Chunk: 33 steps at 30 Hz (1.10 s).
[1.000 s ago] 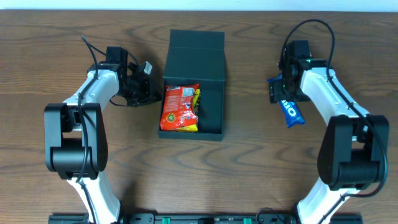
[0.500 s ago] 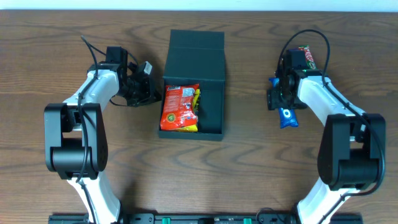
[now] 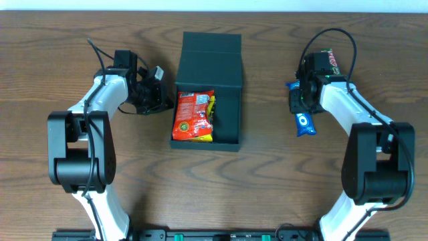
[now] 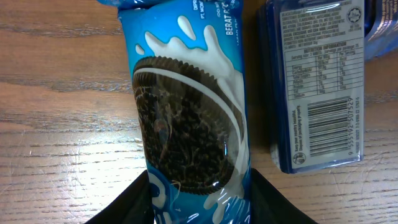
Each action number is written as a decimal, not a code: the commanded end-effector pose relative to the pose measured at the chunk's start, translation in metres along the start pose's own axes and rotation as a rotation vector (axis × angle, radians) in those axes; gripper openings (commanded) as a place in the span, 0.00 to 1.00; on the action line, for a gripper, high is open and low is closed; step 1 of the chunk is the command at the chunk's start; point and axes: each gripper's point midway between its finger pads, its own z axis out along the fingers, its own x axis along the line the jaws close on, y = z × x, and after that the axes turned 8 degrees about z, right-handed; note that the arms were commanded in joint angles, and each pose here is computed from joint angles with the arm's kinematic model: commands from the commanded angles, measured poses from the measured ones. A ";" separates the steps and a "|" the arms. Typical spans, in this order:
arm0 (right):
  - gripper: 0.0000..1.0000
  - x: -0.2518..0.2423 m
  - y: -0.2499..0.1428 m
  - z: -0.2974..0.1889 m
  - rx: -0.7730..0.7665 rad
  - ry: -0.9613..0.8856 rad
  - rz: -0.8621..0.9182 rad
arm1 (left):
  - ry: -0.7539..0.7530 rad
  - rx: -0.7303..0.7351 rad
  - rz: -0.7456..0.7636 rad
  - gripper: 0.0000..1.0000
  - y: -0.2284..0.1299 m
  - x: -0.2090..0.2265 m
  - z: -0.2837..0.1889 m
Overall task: Pack container
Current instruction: 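Grasp the blue Oreo pack with the right gripper and lift, then lower the Oreo pack upright into the box's right side and release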
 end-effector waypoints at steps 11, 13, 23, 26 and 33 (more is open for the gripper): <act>0.29 0.033 0.024 -0.016 -0.015 0.158 0.049 | 0.007 -0.017 0.014 0.06 0.003 -0.004 -0.006; 0.21 0.044 0.038 -0.034 -0.034 0.170 0.031 | 0.007 -0.017 0.014 0.06 0.003 -0.004 -0.006; 0.02 0.144 0.053 -0.139 -0.065 0.252 -0.037 | 0.007 -0.019 0.012 0.06 0.004 -0.003 -0.006; 0.02 0.181 0.022 -0.148 0.012 0.266 0.091 | 0.008 -0.021 0.010 0.06 0.004 -0.002 -0.007; 0.02 0.219 -0.037 -0.152 0.054 0.137 0.221 | 0.008 -0.021 0.007 0.06 0.004 -0.001 -0.008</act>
